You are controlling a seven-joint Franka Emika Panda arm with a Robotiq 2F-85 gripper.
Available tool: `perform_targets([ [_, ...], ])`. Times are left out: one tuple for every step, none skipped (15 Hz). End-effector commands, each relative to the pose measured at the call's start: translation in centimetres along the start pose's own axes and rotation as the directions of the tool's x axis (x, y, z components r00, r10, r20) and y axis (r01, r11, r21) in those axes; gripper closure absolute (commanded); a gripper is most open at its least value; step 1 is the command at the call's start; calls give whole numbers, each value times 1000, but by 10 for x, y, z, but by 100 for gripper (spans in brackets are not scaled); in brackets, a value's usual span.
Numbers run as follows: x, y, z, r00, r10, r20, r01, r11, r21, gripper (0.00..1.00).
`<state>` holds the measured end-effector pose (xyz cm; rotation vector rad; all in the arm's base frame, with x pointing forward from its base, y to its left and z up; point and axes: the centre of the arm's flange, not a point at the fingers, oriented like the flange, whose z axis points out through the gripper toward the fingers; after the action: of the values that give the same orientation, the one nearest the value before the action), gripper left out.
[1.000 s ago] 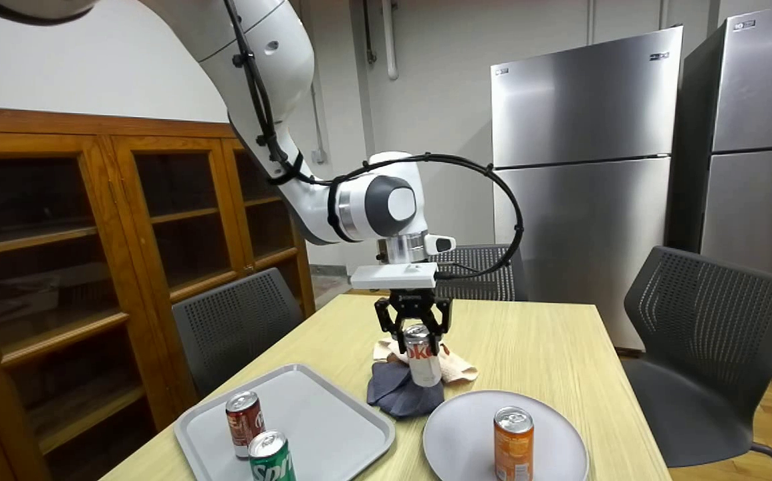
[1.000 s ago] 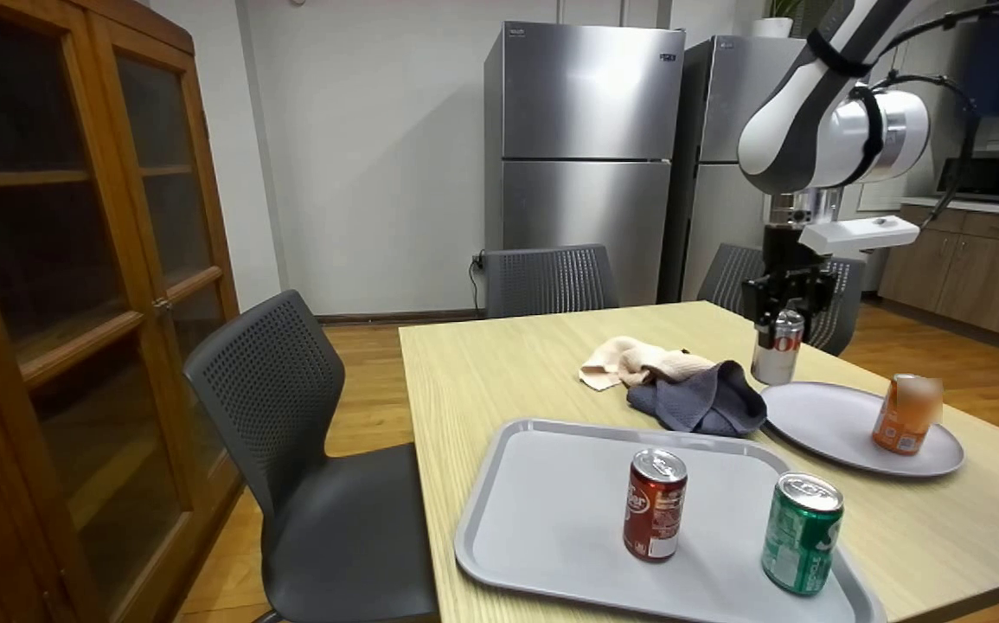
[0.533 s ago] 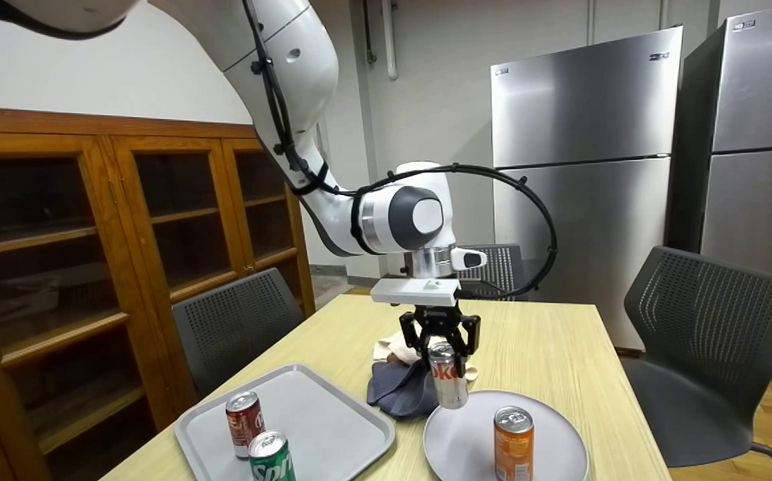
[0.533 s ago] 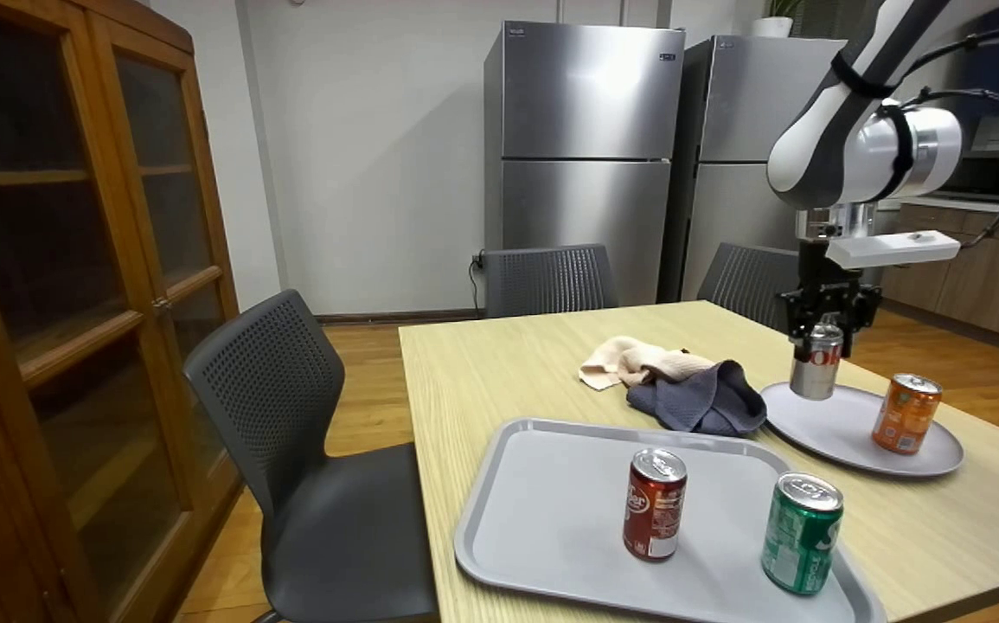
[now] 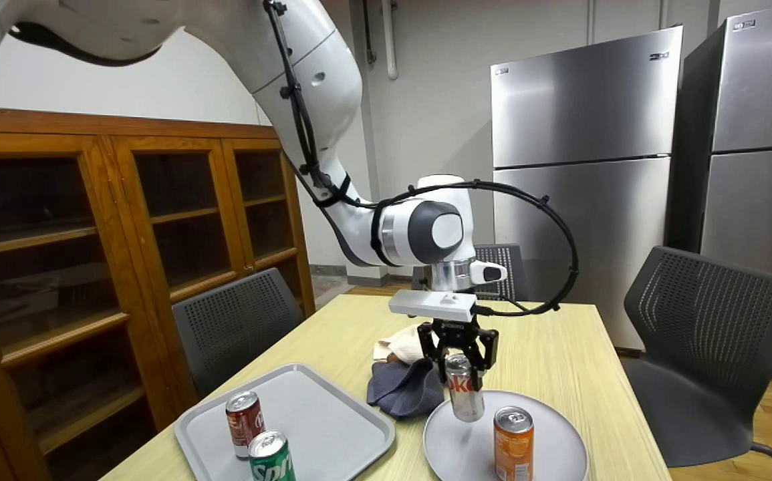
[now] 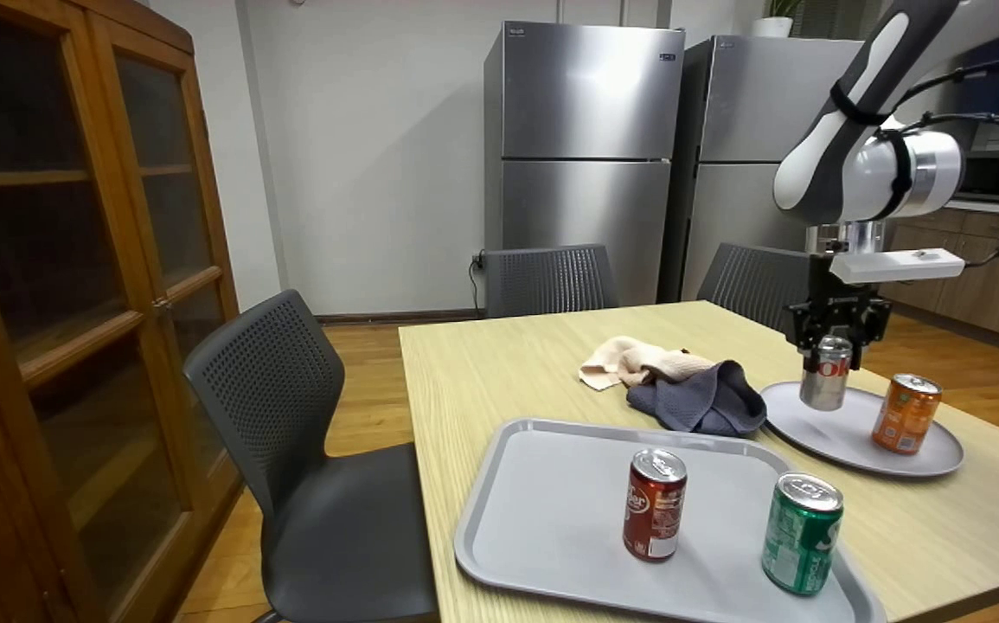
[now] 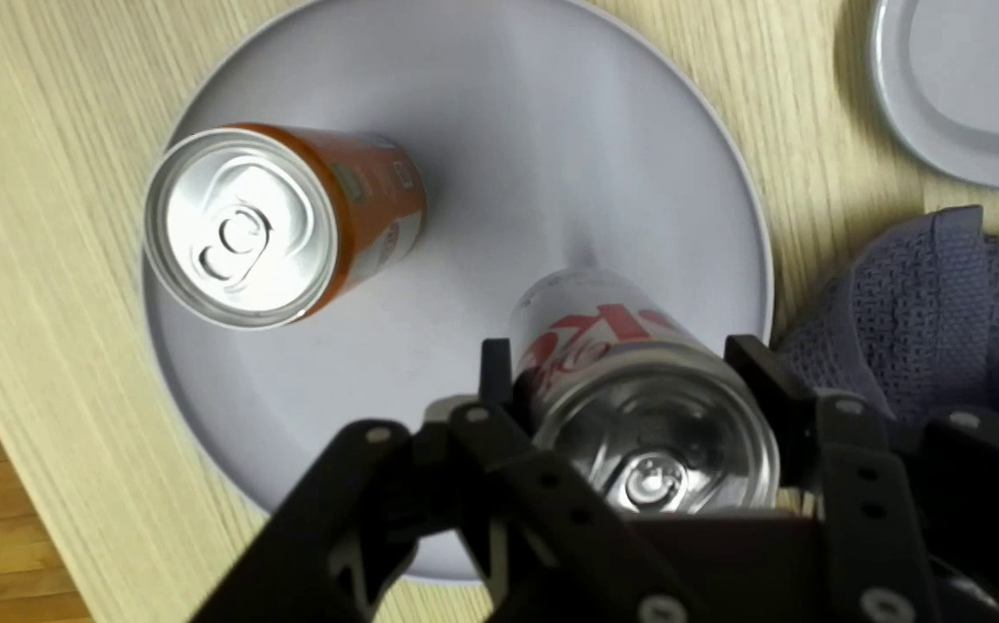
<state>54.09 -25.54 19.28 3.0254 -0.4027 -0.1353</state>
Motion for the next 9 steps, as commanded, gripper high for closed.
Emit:
perform_targets([
  [19, 12, -13, 999, 42, -14, -42, 999, 0, 62],
  [21, 16, -14, 999, 50, -18, -50, 999, -2, 62],
  [22, 21, -13, 998, 61, -20, -61, 998, -3, 62],
  [23, 25, -13, 997, 71, -21, -71, 997, -2, 62],
  [23, 31, -11, 996, 84, -20, -84, 996, 2, 62],
  [24, 35, -9, 995, 95, -18, -95, 995, 2, 62],
  [24, 40, -5, 994, 106, -16, -105, 994, 3, 62],
  [24, 46, -2, 993, 117, -14, -117, 993, 7, 62],
  [24, 51, 1, 992, 129, -10, -129, 992, 10, 62],
])
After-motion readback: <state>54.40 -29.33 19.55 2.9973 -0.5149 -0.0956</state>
